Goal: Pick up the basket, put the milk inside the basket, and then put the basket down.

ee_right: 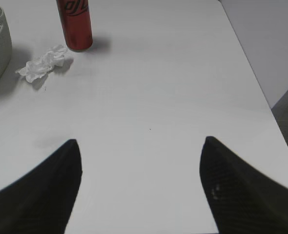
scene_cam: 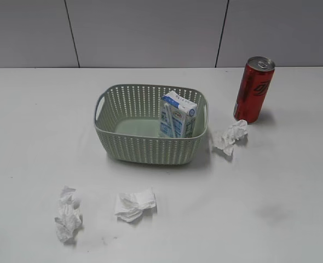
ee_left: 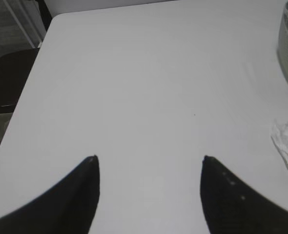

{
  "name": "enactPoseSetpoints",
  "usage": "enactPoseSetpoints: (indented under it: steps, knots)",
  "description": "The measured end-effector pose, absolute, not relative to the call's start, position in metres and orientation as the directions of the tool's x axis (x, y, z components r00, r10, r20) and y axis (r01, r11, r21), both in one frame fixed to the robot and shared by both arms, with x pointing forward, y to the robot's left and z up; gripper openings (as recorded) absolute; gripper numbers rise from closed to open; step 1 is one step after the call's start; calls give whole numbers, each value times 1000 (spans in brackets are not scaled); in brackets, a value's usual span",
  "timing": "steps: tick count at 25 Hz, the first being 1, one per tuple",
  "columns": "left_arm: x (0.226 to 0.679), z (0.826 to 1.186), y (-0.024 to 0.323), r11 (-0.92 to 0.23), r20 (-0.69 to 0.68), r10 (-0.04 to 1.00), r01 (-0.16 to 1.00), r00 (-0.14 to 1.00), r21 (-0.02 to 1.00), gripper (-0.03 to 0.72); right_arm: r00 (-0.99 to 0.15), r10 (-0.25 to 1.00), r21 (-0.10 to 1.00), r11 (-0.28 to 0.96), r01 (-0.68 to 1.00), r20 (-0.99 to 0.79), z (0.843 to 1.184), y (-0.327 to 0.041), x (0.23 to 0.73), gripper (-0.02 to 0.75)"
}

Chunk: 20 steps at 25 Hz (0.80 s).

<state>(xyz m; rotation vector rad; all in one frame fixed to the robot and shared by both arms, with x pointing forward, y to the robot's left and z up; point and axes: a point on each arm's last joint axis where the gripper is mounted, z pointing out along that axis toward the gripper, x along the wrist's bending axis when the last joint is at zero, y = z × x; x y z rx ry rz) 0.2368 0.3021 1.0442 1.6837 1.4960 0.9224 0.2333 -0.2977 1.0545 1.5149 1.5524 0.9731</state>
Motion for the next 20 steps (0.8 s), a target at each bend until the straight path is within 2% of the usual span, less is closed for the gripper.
enactPoseSetpoints:
  steps: [8,20]
  knots:
    - [234,1044,302,-67,62,998,494,27,867,477,-23,1000,901,12,433,-2,1055,-298,233,571]
    - [234,1044,302,-66,62,998,494,24,867,461,-23,1000,901,11,433,-1,1055,-298,233,571]
